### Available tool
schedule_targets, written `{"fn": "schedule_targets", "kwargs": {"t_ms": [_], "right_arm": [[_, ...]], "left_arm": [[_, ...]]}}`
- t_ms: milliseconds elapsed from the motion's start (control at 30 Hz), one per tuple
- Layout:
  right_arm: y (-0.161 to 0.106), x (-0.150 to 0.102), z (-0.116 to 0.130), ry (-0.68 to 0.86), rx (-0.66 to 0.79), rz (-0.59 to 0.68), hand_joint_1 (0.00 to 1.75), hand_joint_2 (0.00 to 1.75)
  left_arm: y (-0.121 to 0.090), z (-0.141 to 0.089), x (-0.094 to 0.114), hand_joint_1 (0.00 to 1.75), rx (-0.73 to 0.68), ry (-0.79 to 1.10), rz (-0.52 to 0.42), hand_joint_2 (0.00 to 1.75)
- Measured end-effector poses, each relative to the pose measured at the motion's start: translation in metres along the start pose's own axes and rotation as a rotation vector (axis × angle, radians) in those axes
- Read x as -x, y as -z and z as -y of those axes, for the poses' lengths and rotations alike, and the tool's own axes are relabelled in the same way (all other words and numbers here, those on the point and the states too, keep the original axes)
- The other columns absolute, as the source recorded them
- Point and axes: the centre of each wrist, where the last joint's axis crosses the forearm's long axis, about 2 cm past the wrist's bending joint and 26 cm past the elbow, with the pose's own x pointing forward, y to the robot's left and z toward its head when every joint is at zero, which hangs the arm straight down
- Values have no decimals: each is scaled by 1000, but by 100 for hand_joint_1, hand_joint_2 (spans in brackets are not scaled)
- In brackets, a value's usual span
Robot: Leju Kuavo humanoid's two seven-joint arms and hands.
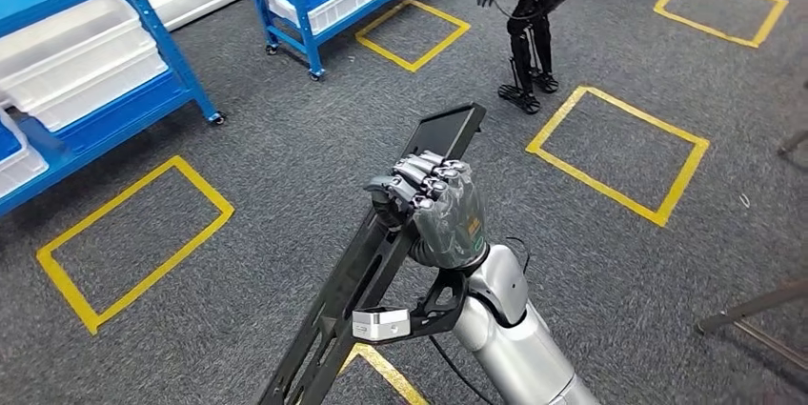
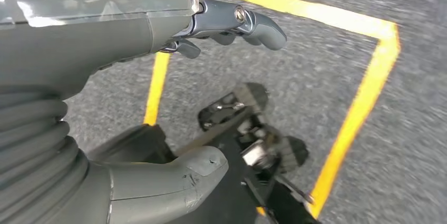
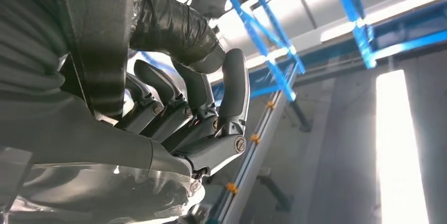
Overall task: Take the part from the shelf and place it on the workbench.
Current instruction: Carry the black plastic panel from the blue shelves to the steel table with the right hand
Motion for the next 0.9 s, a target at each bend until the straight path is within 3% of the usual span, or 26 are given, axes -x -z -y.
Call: {"fn": "schedule_targets", "kwargs": {"t_ms": [900], "right_arm": [[18,7,2,-17,3,19,175,175]], "left_arm": [[1,10,-2,0,11,-14,16,175]]}}
